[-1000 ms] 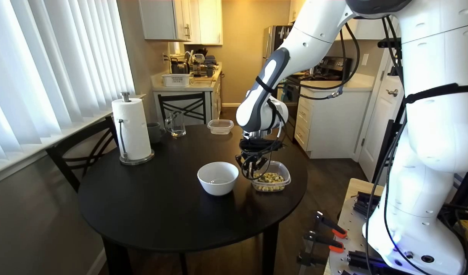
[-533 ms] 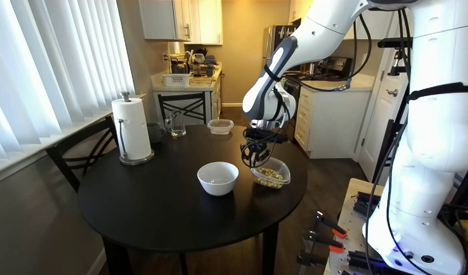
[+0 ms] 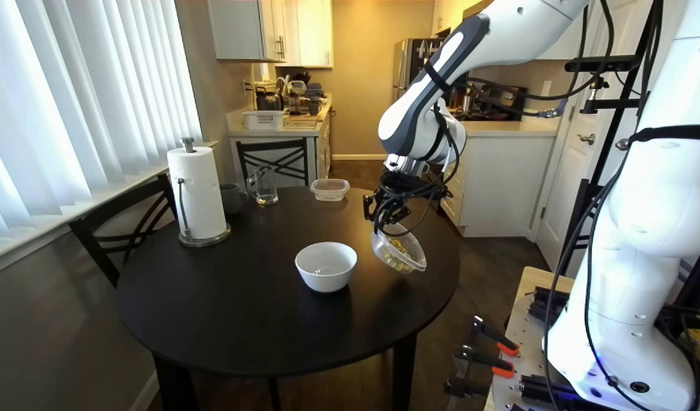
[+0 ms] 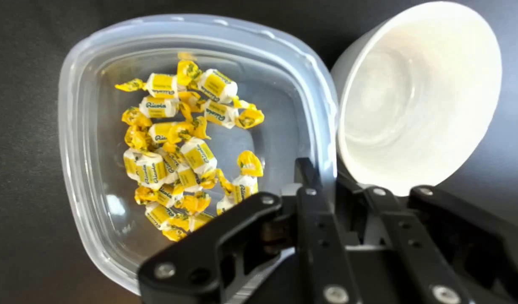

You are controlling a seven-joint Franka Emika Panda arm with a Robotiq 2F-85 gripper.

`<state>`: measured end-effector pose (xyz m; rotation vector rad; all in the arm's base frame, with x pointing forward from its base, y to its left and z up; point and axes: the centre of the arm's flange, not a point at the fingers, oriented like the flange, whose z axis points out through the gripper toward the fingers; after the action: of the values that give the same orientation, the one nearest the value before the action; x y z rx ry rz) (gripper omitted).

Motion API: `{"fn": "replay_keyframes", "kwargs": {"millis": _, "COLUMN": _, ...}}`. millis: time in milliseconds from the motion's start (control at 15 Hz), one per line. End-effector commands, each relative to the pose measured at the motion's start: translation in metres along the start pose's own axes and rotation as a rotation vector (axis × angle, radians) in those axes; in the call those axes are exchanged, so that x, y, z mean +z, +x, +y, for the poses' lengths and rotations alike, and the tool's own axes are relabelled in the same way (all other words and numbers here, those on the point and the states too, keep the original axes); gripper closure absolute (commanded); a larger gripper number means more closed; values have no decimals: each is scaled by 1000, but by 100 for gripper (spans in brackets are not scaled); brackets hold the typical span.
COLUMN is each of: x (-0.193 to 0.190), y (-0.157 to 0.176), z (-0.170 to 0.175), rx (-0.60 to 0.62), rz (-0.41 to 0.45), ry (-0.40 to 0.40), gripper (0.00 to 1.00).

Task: Pick up the clear lunch box and pour all the candy into the white bowl

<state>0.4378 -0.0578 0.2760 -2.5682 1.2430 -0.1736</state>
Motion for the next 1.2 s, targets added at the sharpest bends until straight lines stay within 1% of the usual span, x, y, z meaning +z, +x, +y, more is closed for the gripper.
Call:
{"fn": "replay_keyframes", "kwargs": {"millis": 0, "x": -30, "y": -32, "z": -11, "rx": -97, "rz": 21, "ry": 55, "gripper": 95}}
{"fn": "replay_keyframes", "kwargs": {"millis": 133, "x": -42, "y": -42, "z": -24, "rx": -152, "rz": 30, "ry": 87, "gripper": 95}}
{"fn": "replay_keyframes", "kwargs": {"millis": 333, "x": -55, "y": -52, "z": -45, "rx": -288, "rz": 39, "ry": 155, "gripper": 96}}
{"fn": "replay_keyframes", "kwargs": {"millis": 600, "x": -59, "y": -52, "z": -70, "rx": -417, "rz": 26, "ry": 258, "gripper": 96}}
{"fn": "replay_keyframes", "kwargs": {"millis": 800, "x": -56, "y": -36, "z": -84, "rx": -460, "rz": 6, "ry": 355, "gripper": 96}}
{"fn": "replay_keyframes", "kwargs": {"millis": 1133, "x": -60, "y": -2, "z": -103, "rx": -509, "rz": 13, "ry": 527, "gripper": 96}}
